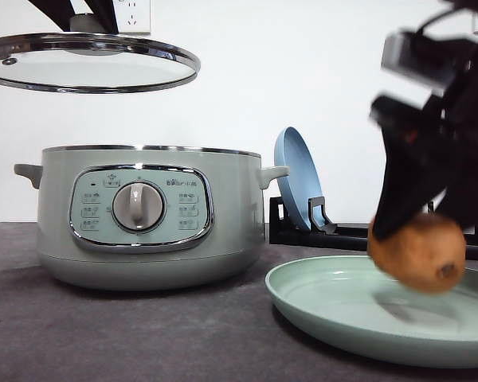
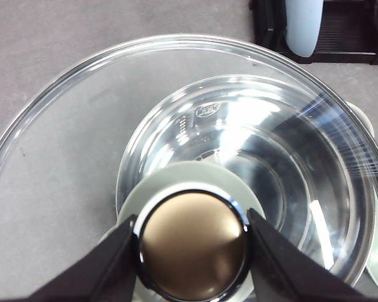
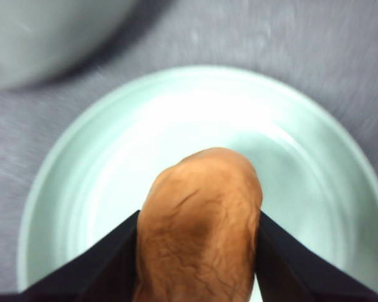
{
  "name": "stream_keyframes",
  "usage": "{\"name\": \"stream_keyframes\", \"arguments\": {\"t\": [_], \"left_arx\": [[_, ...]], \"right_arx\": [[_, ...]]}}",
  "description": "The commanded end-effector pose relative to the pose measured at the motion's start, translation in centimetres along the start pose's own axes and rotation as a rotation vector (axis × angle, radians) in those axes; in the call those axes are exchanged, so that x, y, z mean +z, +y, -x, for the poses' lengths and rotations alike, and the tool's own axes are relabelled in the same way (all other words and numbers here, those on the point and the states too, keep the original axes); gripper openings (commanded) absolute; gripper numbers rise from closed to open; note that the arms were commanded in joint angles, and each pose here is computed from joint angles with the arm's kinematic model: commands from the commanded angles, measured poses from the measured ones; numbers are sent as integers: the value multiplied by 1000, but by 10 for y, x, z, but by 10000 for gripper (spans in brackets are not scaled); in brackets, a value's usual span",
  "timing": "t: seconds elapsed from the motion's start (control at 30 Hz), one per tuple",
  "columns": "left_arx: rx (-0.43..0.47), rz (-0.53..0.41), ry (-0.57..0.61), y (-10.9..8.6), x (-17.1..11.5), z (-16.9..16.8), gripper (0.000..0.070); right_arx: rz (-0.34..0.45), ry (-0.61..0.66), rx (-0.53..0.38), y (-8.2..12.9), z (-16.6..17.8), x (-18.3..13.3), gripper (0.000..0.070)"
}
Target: Transfer potato from steamer to green plate
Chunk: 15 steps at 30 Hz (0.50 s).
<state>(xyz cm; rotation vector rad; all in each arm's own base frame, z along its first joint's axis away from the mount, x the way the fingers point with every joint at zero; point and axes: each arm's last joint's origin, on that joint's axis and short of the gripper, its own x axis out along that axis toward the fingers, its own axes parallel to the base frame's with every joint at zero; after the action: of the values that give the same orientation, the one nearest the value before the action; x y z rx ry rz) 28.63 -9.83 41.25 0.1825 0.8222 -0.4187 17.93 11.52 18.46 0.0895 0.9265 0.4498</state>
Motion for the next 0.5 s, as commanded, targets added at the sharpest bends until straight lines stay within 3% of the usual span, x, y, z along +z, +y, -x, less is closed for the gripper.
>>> {"name": "stream_keyframes", "arguments": {"t": [0.0,0.2,0.47], "left_arx": [[-4,-16,-90,-3,10,17,2],[-17,-28,-88,-9,10,17,2],[-75,-62,-79,-24,9,16,2]], "right_arx": [[-16,-8,3,2,-5,2,158],[-19,43,-14,-1,-19,-2,174],[-28,85,-23,-2,-27,-5,429]]}}
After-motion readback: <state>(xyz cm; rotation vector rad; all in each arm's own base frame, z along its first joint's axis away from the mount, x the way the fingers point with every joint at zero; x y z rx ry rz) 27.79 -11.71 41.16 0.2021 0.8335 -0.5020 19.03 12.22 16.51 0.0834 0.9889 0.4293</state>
